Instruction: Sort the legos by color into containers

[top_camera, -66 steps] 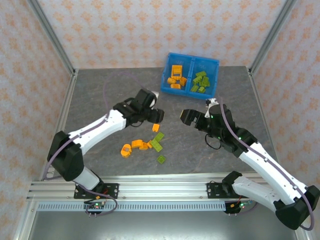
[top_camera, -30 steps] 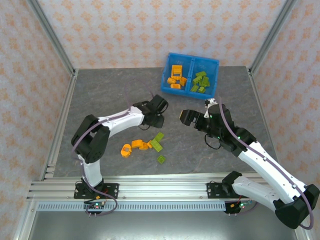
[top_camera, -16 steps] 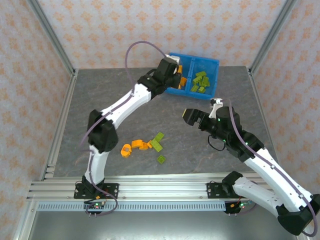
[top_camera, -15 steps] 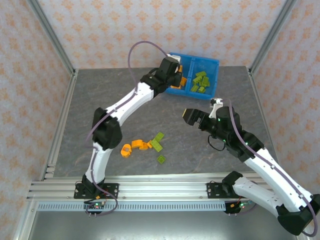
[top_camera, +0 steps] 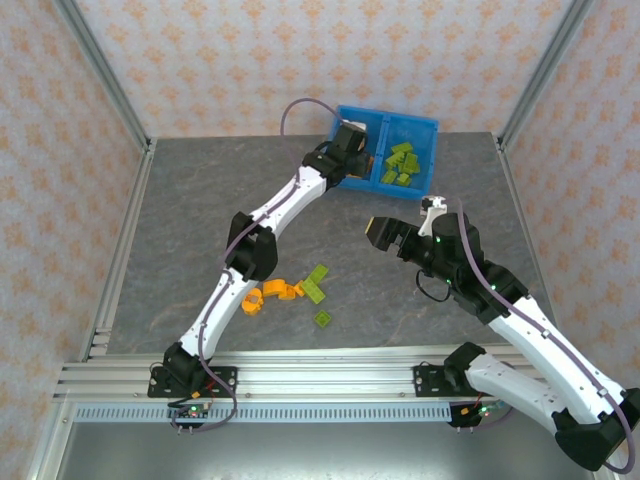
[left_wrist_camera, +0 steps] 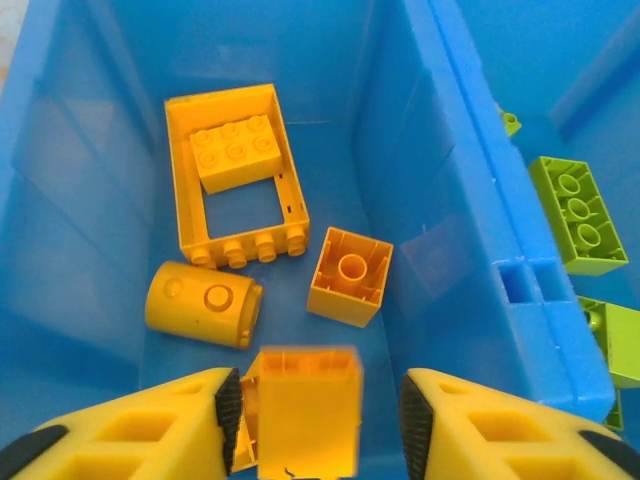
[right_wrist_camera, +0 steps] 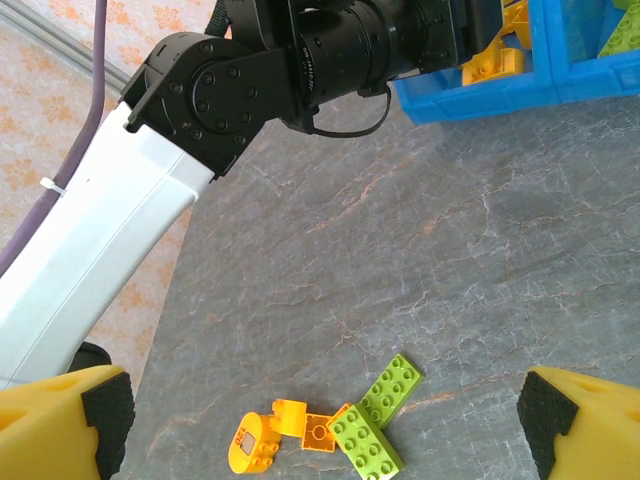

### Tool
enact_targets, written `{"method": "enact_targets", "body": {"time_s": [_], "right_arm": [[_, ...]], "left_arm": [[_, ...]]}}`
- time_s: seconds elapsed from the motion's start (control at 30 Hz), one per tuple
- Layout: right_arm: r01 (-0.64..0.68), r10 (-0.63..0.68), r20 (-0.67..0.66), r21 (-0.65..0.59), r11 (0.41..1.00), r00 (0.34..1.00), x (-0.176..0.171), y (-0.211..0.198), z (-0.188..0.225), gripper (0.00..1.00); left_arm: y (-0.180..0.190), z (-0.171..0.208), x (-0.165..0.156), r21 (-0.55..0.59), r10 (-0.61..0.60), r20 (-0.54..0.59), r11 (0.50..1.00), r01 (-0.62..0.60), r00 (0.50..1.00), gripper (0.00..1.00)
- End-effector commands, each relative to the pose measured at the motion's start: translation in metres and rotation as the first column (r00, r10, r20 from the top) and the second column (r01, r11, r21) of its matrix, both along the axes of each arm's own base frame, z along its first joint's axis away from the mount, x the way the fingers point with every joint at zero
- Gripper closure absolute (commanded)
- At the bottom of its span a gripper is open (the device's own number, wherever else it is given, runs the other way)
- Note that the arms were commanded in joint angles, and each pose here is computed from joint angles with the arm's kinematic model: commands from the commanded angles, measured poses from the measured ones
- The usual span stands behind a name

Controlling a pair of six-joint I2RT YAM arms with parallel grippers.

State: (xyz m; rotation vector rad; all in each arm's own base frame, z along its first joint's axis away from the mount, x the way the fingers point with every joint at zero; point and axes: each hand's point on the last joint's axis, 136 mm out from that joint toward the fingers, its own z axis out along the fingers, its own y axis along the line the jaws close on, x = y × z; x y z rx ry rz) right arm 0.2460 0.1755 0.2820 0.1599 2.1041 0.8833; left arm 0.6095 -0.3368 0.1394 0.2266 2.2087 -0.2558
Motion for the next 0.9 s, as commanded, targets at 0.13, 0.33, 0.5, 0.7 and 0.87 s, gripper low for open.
{"method": "enact_targets", "body": {"time_s": [0.13, 0.33, 0.5, 0.7, 0.87], "right_arm": [[0.008, -0.008, -0.012, -0.018, 1.0, 1.0, -0.002, -0.003, 0.0, 0.0], [-0.024, 0.015, -0.09, -0.106, 0.994, 0.996, -0.008, -0.005, -0.027, 0.0], [-0.197, 0.159, -0.177, -0.223, 0.955, 0.971, -0.018, 0.02, -0.061, 0.01], [-0.441, 0.34, -0.297, -0.417, 0.795, 0.892, -0.032, 0.073, -0.114, 0.02], [-0.562, 0.419, -0.375, -0.529, 0.635, 0.827, -0.038, 0.115, -0.162, 0.03]], "left_arm": [[-0.004, 0.115, -0.035, -0.108, -0.064, 0.089, 0.991, 0.074, 0.994, 0.45], [0.024, 0.18, -0.11, -0.2, -0.069, 0.17, 0.974, 0.103, 0.983, 0.43], [0.092, 0.196, -0.187, -0.159, 0.001, 0.171, 0.987, 0.027, 0.985, 0.42], [0.16, 0.172, -0.276, -0.07, 0.014, 0.109, 0.998, -0.007, 0.994, 0.37], [0.19, 0.136, -0.346, -0.01, -0.069, -0.034, 0.998, 0.068, 0.997, 0.26]]}}
